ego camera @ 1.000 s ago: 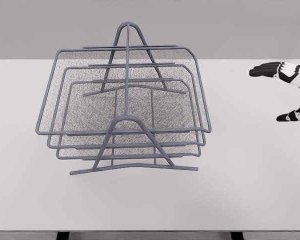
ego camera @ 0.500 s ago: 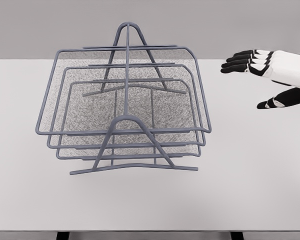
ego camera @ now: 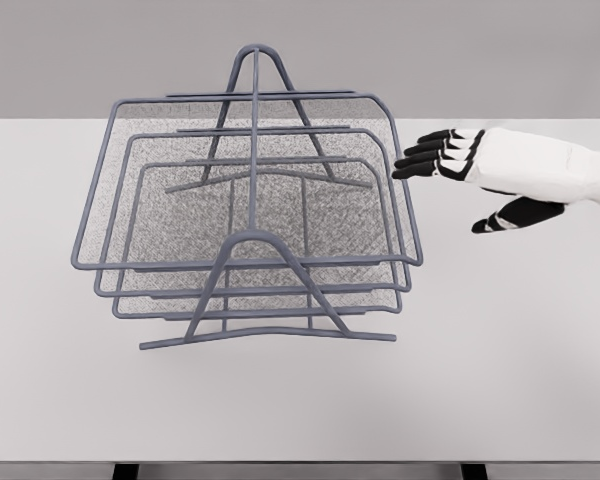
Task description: Pull out the upper folder box with right arm
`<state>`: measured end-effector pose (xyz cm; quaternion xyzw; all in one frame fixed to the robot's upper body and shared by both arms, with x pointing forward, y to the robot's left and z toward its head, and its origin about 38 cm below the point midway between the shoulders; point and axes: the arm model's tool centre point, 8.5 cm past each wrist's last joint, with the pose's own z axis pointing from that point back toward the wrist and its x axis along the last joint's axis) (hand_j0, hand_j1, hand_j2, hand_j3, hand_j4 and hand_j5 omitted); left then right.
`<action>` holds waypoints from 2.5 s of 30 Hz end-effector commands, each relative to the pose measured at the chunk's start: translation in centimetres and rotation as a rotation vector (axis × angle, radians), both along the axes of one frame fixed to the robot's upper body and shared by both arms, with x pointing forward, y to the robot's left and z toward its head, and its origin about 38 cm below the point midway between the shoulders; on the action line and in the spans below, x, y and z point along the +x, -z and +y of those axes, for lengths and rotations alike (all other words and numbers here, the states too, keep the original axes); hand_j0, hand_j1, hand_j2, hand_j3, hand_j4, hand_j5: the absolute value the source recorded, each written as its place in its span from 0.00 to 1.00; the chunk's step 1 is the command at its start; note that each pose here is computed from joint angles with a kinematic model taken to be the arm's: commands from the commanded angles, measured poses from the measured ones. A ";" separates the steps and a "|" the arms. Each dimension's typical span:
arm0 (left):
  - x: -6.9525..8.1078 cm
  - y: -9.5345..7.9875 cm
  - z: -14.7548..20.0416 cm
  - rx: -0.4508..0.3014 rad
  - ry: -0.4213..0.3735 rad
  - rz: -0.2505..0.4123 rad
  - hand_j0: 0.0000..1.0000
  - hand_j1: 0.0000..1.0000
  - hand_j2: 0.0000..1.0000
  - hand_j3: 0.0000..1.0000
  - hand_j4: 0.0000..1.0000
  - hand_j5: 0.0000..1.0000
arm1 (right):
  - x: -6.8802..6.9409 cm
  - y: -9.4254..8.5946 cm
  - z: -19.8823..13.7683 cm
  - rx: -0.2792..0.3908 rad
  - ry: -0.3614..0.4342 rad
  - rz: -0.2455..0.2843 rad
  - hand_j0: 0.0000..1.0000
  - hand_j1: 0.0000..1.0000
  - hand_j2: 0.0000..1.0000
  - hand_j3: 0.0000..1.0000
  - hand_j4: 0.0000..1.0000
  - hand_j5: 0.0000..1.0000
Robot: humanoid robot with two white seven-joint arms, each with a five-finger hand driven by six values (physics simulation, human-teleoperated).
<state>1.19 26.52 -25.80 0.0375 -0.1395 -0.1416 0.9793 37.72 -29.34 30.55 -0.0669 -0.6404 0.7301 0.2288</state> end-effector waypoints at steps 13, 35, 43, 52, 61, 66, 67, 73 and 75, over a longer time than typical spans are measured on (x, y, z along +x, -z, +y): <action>0.0 0.0 0.0 0.000 0.000 -0.002 1.00 1.00 1.00 1.00 1.00 1.00 | 0.8 1.6 1.7 -0.024 -0.021 0.008 1.00 1.00 1.00 1.00 1.00 1.00; 0.0 0.0 0.0 0.000 -0.001 0.000 1.00 1.00 1.00 1.00 1.00 1.00 | 0.8 5.3 0.6 -0.099 0.018 0.083 1.00 1.00 1.00 1.00 1.00 1.00; 0.0 0.0 0.0 0.000 -0.001 0.000 1.00 1.00 1.00 1.00 1.00 1.00 | 0.5 5.2 -1.0 -0.139 0.046 0.093 1.00 1.00 1.00 1.00 1.00 1.00; 0.0 0.0 0.0 0.000 0.000 -0.002 1.00 1.00 1.00 1.00 1.00 1.00 | 0.2 4.7 -2.6 -0.172 0.077 0.097 1.00 1.00 1.00 1.00 1.00 1.00; 0.0 0.0 0.0 0.000 -0.001 0.000 1.00 1.00 1.00 1.00 1.00 1.00 | -0.2 4.5 -4.2 -0.204 0.105 0.110 1.00 1.00 1.00 1.00 1.00 1.00; 0.0 0.0 0.0 0.000 0.000 -0.002 1.00 1.00 1.00 1.00 1.00 1.00 | -0.3 4.4 -4.8 -0.221 0.119 0.112 1.00 1.00 1.00 1.00 1.00 1.00; 0.0 0.0 0.0 0.000 -0.002 0.000 1.00 1.00 1.00 1.00 1.00 1.00 | -0.3 4.3 -5.0 -0.224 0.122 0.113 1.00 1.00 1.00 1.00 1.00 1.00; 0.0 0.0 0.0 0.000 -0.001 0.000 1.00 1.00 1.00 1.00 1.00 1.00 | -0.7 4.5 -6.0 -0.249 0.141 0.129 1.00 1.00 1.00 1.00 1.00 1.00; 0.0 0.0 0.0 0.000 -0.001 0.000 1.00 1.00 1.00 1.00 1.00 1.00 | -0.8 4.1 -6.5 -0.247 0.149 0.136 1.00 1.00 1.00 1.00 1.00 1.00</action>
